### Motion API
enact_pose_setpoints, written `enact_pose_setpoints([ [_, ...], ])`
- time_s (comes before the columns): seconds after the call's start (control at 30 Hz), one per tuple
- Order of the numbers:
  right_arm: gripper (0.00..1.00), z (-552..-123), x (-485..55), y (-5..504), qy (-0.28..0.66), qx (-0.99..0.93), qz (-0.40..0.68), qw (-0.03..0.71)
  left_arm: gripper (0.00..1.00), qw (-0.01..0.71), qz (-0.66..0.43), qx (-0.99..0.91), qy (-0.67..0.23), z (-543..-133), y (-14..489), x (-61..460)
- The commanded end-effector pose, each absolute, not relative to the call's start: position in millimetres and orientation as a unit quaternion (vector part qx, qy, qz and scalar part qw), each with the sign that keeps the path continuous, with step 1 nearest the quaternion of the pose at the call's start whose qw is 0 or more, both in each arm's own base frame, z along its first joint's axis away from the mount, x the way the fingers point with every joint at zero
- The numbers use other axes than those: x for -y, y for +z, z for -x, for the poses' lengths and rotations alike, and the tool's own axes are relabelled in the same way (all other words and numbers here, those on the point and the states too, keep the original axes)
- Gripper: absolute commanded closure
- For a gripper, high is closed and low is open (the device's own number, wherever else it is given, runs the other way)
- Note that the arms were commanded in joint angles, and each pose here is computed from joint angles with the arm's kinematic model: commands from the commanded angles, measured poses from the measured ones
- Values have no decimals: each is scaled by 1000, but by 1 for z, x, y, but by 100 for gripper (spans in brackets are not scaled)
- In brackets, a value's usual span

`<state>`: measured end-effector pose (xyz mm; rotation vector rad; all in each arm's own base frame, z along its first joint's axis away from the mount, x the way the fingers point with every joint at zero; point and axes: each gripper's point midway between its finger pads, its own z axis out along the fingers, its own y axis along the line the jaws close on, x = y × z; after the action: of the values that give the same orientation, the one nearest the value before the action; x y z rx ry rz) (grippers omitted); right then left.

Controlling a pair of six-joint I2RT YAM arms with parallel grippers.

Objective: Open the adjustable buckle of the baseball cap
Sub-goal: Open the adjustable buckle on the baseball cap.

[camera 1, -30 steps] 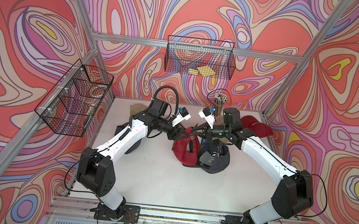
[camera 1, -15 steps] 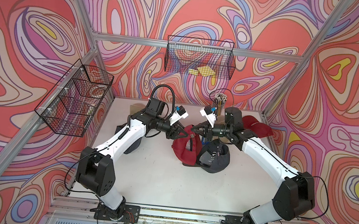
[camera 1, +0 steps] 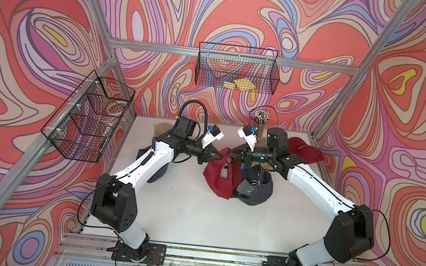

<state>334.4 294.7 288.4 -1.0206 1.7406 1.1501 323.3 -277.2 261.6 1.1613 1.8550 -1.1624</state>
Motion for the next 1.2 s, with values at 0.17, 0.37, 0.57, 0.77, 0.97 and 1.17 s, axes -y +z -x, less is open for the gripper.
enact_pose_setpoints([
  [0.17, 53, -342, -280, 304, 403, -704, 389, 437, 100, 320, -411, -716, -464, -329, 269, 280],
  [0.37, 59, -339, -273, 317, 386, -710, 382, 448, 100, 314, -401, -728, -458, -332, 266, 279],
  [0.57, 66, -326, -276, 322, 395, -700, 403, 437, 100, 309, -397, -731, -462, -333, 265, 280],
  [0.77, 64, -317, -285, 320, 417, -693, 420, 411, 100, 305, -398, -730, -465, -331, 265, 280],
  [0.97, 57, -309, -294, 316, 448, -687, 432, 373, 100, 296, -397, -728, -475, -331, 263, 282],
  [1.17, 57, -308, -300, 312, 473, -685, 432, 347, 100, 295, -397, -728, -476, -330, 263, 282],
])
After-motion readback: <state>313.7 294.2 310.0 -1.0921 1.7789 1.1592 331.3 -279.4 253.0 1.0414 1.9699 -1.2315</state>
